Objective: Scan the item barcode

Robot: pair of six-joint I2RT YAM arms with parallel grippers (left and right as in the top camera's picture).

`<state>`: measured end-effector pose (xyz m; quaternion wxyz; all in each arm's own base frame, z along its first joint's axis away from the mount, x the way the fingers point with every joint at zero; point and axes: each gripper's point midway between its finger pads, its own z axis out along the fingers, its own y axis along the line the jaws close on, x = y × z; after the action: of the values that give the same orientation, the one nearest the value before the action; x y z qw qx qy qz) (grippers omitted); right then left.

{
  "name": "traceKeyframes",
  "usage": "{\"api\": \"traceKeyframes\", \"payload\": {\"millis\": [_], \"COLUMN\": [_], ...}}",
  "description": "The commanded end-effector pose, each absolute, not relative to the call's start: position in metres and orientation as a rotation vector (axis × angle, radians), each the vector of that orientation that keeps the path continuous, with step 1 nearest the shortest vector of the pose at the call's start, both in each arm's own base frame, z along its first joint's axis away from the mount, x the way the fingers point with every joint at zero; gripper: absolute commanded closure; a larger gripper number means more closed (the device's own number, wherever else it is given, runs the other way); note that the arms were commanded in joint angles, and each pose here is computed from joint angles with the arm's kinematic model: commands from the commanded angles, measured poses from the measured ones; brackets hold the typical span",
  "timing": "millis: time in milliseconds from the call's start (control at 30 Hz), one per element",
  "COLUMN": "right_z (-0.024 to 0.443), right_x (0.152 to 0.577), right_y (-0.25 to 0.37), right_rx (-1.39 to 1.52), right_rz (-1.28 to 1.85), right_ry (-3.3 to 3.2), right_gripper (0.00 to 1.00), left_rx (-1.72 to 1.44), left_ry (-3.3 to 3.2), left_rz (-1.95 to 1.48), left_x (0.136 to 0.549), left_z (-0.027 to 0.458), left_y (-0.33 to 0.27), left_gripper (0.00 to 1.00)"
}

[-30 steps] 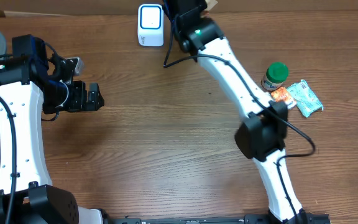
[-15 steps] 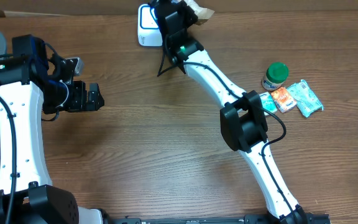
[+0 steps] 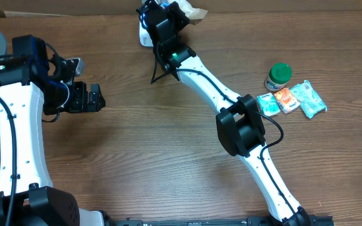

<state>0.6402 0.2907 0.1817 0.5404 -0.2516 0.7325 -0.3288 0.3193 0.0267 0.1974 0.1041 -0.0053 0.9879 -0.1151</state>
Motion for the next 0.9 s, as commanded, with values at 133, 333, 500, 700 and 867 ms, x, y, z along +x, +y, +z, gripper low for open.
{"api": "traceKeyframes", "payload": {"millis": [133, 333, 500, 700, 867], "right_z": [0.181, 0.174, 0.166, 0.171, 0.178], "right_x": [0.641, 0.639, 0.637, 0.639, 0.638], "right_y": [0.281, 0.28, 0.278, 0.28, 0.281], "right_rx": [-0.573, -0.6, -0.62, -0.596, -0.579], "right_rz": [-0.823, -0.836, -0.843, -0.831, -0.834], "right_ry": [1.751, 1.771, 1.794, 1.775, 1.765], "right_gripper": [0.96, 0.96, 0.96, 0.96, 0.96], "left_rx": [0.021, 0.021, 0.021, 0.021, 0.021], "left_ry": [2.908, 2.908, 2.908, 2.908, 2.908], "left_rz": [-0.351, -0.351, -0.351, -0.351, -0.351], "left_x": [0.32, 0.32, 0.32, 0.32, 0.32], "left_z": [0.197, 0.197, 0.197, 0.197, 0.197], "left_y": [0.026, 0.026, 0.026, 0.026, 0.026], "left_gripper": [0.0, 0.0, 0.01, 0.0, 0.0]}}
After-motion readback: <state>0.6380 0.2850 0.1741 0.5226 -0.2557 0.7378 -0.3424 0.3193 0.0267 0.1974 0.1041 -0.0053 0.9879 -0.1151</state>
